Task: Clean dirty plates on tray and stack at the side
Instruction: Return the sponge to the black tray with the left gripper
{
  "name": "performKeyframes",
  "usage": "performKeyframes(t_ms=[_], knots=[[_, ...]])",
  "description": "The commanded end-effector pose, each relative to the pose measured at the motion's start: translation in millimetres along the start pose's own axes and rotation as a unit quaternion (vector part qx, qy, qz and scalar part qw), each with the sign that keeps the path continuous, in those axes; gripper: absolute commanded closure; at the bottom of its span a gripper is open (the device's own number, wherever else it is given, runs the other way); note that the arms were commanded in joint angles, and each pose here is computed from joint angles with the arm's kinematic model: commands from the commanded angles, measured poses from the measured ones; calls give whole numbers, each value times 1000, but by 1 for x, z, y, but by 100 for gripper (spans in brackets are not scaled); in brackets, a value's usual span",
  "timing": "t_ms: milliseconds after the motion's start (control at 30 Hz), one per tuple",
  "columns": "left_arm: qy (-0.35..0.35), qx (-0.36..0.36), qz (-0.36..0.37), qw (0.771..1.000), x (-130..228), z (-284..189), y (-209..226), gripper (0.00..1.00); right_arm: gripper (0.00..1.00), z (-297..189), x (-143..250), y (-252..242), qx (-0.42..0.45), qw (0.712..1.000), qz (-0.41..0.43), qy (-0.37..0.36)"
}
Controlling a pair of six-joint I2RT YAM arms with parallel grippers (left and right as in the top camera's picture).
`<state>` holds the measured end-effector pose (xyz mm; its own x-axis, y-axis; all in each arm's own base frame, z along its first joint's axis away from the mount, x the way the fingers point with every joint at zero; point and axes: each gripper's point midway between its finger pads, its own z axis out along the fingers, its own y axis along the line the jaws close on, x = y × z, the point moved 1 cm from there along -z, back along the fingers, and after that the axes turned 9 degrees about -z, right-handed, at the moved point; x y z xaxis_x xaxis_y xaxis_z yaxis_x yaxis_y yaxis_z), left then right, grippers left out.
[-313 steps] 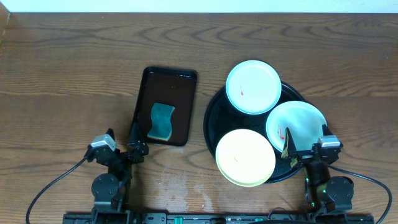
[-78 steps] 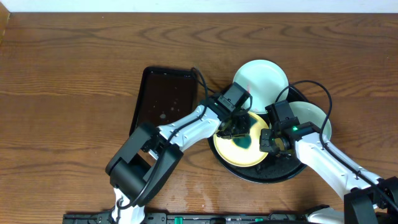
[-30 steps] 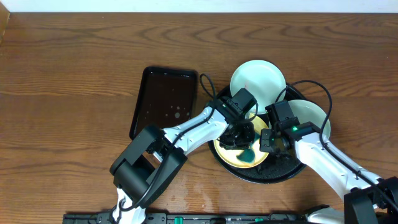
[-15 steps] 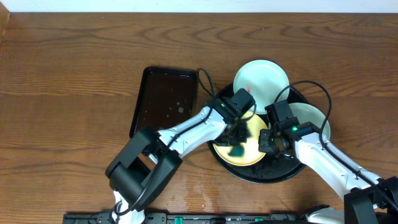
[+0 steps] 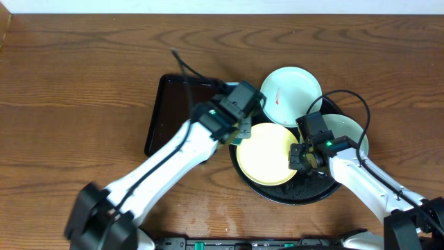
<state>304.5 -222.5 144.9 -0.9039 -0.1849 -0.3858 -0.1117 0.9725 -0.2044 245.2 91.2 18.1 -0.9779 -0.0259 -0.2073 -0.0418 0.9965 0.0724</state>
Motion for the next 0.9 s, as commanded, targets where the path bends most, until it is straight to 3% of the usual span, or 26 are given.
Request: performKeyframes(t_ms=[0,233,333,467,567,767,867], knots=[[-41,-14,-14,999,-28,-24,24,92,99,1,2,-2,14,1000,-19,1],[-18,-95,-104,990,-53,3,116,92,99,1,0,-1,13,999,-41,-2],[31,-76,-85,993,-46,27,127,92,99,1,-2,0,11,999,-41,-6],[67,-82,-89,990,-40,49,138,83,99,-1,-5,1,11,999,-52,-10],[64,-73,-73,993,-43,46,136,55,99,-11,-8,-2,21,998,-52,-13],[9,-41,-72,997,-63,-3,125,32,99,-51,-29,-7,41,993,-75,-78],[-19,-25,-72,997,-67,-29,122,26,99,-74,-42,-11,57,987,-83,-126]])
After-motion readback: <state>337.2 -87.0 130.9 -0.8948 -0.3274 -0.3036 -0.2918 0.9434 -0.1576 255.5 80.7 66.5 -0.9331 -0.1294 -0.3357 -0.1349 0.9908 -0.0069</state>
